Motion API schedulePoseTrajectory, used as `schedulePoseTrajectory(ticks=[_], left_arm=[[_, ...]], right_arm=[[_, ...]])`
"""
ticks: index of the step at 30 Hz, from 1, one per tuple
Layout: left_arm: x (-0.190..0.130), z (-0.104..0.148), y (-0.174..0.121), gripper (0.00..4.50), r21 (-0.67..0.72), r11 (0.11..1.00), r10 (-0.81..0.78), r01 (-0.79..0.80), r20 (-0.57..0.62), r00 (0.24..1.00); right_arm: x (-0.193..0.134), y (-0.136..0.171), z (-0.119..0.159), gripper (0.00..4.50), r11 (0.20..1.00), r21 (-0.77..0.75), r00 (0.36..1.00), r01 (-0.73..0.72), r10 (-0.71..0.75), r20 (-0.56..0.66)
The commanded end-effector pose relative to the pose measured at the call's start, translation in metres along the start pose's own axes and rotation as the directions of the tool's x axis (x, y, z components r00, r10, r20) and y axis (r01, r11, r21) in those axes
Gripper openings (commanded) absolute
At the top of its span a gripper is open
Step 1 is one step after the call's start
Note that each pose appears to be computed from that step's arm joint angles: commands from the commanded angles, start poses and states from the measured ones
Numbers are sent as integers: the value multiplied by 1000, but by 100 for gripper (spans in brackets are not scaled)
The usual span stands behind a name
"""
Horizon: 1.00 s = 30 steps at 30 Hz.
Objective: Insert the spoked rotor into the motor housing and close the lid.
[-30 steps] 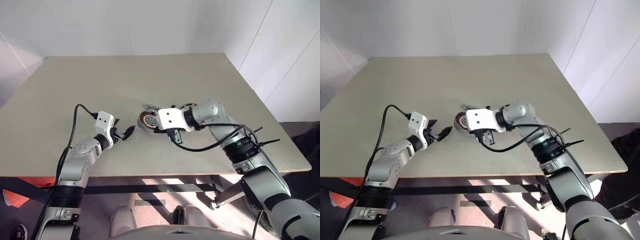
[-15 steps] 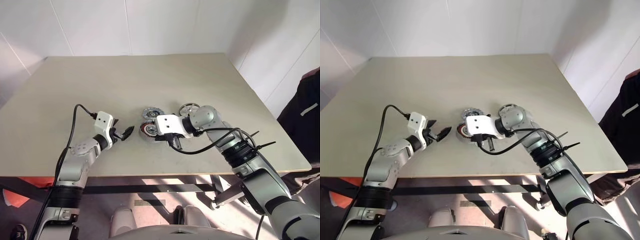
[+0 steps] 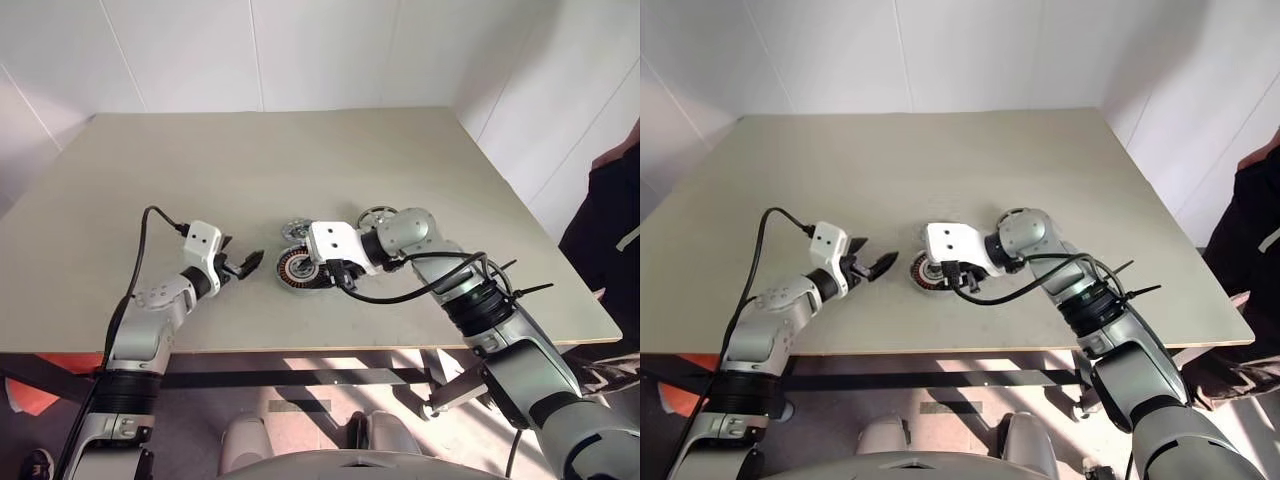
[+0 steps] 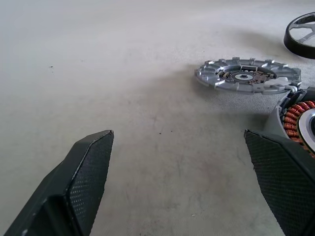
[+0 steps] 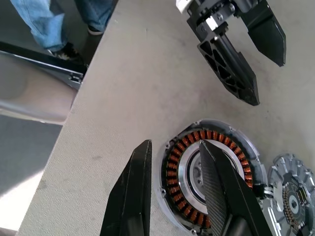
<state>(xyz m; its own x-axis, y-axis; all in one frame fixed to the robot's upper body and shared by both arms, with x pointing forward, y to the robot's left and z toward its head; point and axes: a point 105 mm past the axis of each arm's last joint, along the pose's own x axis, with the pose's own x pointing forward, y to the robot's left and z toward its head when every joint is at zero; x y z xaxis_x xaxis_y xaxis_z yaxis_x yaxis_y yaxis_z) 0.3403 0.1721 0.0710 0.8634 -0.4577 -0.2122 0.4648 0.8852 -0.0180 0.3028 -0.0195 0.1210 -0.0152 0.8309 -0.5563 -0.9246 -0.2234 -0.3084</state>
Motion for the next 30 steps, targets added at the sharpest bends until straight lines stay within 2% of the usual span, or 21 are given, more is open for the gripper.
schedulePoseTrajectory(ticks=[1,2,4,6,8,11,14,18,30], left_arm=[[-1,15,5,450,23,1000,4,-5,46,999],[-1,15,5,450,23,1000,3,-4,46,999],[1,16,3,450,21,1000,-2,1,49,999],[2,19,-5,450,10,999,-32,32,63,997],[3,23,-16,450,-8,996,-89,90,87,992],[5,26,-23,450,-9,992,-127,128,92,988],[8,28,-22,450,6,992,-129,129,85,988],[10,30,-20,450,16,992,-127,126,82,988],[10,24,-20,450,20,993,-122,121,62,991]], right_arm=[[-17,-22,32,172,996,18,989,90,-92,115],[-18,-27,35,172,993,45,984,111,-116,133],[-24,-56,32,172,953,170,946,252,-279,164],[-33,-88,8,172,842,363,884,400,-459,91],[-37,-102,-19,172,738,482,844,472,-536,-7],[-36,-105,-51,172,657,525,811,541,-574,-118],[-30,-100,-66,172,651,514,809,558,-565,-162],[-28,-96,-68,172,669,508,822,542,-548,-155],[-51,-88,-100,172,640,455,780,619,-569,-261]])
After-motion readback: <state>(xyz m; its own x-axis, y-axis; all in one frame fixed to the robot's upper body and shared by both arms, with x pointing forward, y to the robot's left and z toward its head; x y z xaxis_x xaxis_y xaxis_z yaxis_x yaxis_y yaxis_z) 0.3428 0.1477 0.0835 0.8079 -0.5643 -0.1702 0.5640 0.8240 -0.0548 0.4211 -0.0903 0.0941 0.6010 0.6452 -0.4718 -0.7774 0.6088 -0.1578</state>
